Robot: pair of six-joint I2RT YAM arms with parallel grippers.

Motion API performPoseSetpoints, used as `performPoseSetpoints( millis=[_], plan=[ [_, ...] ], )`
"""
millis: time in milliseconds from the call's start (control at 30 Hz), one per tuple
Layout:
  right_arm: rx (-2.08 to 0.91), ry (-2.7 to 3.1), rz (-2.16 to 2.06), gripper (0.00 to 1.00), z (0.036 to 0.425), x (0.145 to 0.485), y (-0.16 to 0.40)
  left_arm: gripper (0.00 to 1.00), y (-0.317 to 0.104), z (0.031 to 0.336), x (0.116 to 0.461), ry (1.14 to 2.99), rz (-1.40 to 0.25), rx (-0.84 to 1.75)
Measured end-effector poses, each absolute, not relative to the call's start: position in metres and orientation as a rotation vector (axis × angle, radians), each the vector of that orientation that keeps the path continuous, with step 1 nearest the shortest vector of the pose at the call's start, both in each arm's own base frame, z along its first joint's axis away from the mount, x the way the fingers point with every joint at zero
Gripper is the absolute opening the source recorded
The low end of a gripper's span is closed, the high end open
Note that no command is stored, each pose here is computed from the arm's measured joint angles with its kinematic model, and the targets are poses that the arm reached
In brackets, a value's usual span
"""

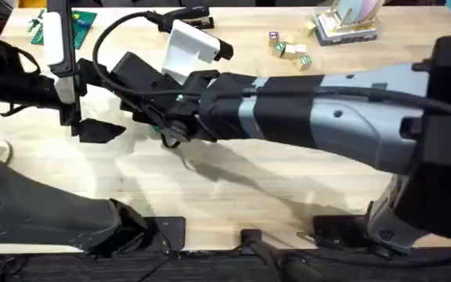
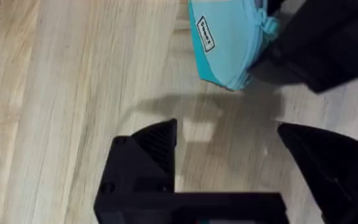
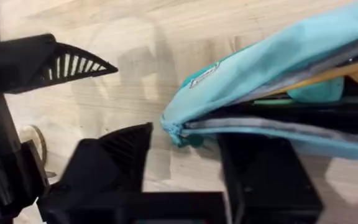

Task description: Unzip the bag, pick up the pens from the table one at a time and place them inside, then zip the bag closed.

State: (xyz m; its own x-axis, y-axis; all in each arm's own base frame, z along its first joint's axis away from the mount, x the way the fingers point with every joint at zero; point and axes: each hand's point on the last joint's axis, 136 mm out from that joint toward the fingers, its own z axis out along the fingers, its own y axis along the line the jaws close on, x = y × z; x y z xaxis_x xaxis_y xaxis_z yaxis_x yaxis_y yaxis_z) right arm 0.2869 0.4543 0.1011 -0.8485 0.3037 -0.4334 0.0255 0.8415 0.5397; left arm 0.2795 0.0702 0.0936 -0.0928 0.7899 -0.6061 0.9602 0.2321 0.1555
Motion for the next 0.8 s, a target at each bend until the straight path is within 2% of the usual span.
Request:
performPoseSetpoints(
  millis=[67,100,367,800],
  plan=[
    [0.242,2.502,0.722,0.54,0.1009,0.2869,0.4541,0.993,0.0702,0.0936,0.2795,1.926,-0.377,1.601],
    [0.246,2.502,0.724,0.45,0.101,0.2867,0.4542,0.993,0.0701,0.0936,0.2795,1.926,-0.377,1.601],
    [0.245,2.506,0.719,0.365,0.1001,0.2862,0.4535,0.993,0.0702,0.0936,0.2795,1.926,-0.377,1.601],
    [0.246,2.522,0.702,0.307,0.1061,0.2821,0.447,0.994,0.0702,0.0936,0.2796,1.926,-0.377,1.601]
  ],
)
